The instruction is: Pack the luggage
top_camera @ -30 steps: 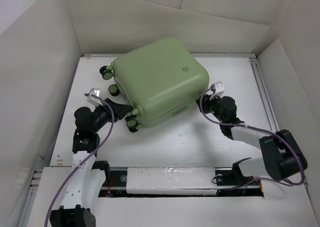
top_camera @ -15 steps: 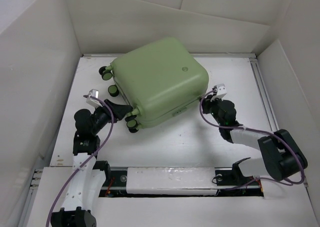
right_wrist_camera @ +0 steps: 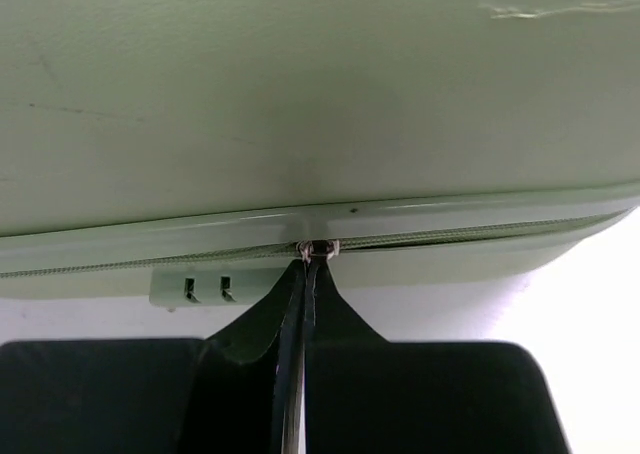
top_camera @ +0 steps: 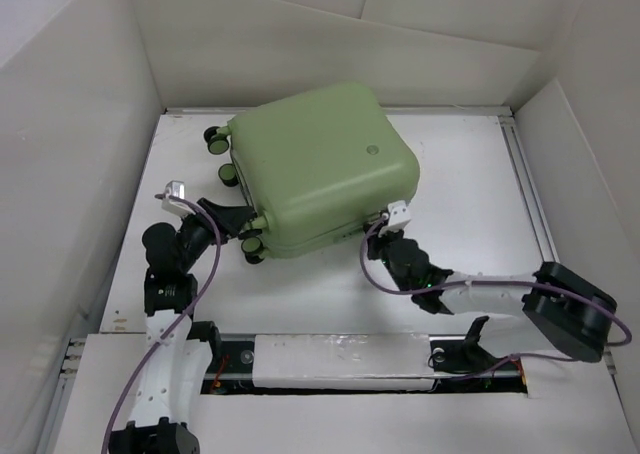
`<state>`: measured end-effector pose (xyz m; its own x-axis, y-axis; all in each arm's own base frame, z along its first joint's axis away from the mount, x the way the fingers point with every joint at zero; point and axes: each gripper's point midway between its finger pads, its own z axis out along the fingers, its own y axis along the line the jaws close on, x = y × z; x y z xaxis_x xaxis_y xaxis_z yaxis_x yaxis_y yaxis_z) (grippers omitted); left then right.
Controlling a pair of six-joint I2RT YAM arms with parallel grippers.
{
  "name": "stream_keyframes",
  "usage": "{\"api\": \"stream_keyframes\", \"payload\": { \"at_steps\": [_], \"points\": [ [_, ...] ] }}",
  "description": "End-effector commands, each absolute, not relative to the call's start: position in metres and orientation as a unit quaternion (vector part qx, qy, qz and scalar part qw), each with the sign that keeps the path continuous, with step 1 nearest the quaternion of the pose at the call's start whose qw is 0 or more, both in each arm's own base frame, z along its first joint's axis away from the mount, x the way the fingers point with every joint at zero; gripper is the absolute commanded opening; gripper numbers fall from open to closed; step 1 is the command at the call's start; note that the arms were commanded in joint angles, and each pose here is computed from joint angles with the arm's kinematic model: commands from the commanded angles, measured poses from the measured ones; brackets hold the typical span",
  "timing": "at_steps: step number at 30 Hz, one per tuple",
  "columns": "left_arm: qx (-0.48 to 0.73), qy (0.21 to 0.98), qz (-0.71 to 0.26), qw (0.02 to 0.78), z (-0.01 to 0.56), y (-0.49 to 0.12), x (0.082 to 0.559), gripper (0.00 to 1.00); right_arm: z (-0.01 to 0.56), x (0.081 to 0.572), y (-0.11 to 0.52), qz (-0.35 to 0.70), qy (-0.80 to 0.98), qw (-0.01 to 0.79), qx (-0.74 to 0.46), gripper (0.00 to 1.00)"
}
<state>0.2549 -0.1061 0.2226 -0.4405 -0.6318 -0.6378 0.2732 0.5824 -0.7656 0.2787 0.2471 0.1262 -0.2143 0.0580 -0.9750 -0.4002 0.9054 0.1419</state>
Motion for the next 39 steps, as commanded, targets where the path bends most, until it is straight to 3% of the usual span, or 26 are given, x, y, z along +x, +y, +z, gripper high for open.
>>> {"api": "stream_keyframes", "payload": {
  "at_steps": [1, 3, 5, 6, 9, 13, 16, 21, 30, 33, 38, 39],
  "points": [
    [-0.03, 0.675, -0.519, 0.524, 0.273, -0.137, 0.227, 0.0, 0.173, 0.186, 0.377, 0.429, 0.698, 0.551, -0.16, 0.0],
    [-0.027, 0.673, -0.519, 0.527, 0.275, -0.137, 0.225, 0.0, 0.198, 0.152, 0.429, 0.473, 0.675, 0.542, -0.168, 0.0],
    [-0.022, 0.674, -0.526, 0.518, 0.274, -0.139, 0.222, 0.0, 0.173, 0.117, 0.475, 0.469, 0.687, 0.517, -0.203, 0.0],
    [-0.022, 0.674, -0.526, 0.518, 0.274, -0.139, 0.222, 0.0, 0.195, 0.113, 0.498, 0.477, 0.678, 0.527, -0.187, 0.0],
    [-0.02, 0.693, -0.51, 0.51, 0.263, -0.138, 0.222, 0.0, 0.171, 0.099, 0.51, 0.43, 0.702, 0.528, -0.208, 0.0],
    [-0.019, 0.707, -0.485, 0.515, 0.252, -0.134, 0.222, 0.0, 0.15, 0.129, 0.437, 0.358, 0.737, 0.547, -0.173, 0.0],
    [-0.023, 0.705, -0.493, 0.509, 0.241, -0.135, 0.223, 0.0, 0.176, 0.169, 0.369, 0.339, 0.742, 0.567, -0.117, 0.0],
    [-0.024, 0.695, -0.513, 0.503, 0.237, -0.139, 0.218, 0.0, 0.223, 0.187, 0.284, 0.341, 0.726, 0.589, -0.091, 0.0],
    [-0.012, 0.677, -0.524, 0.518, 0.245, -0.141, 0.215, 0.0, 0.198, 0.156, 0.273, 0.421, 0.726, 0.536, -0.088, 0.0],
    [-0.015, 0.685, -0.52, 0.511, 0.235, -0.14, 0.219, 0.0, 0.169, 0.154, 0.284, 0.39, 0.754, 0.515, -0.118, 0.0],
    [-0.032, 0.697, -0.506, 0.507, 0.224, -0.136, 0.232, 0.0, 0.165, 0.167, 0.31, 0.322, 0.786, 0.502, -0.163, 0.48],
    [-0.033, 0.701, -0.503, 0.504, 0.22, -0.136, 0.235, 0.0, 0.154, 0.172, 0.312, 0.301, 0.794, 0.501, -0.169, 0.5]
  ]
}}
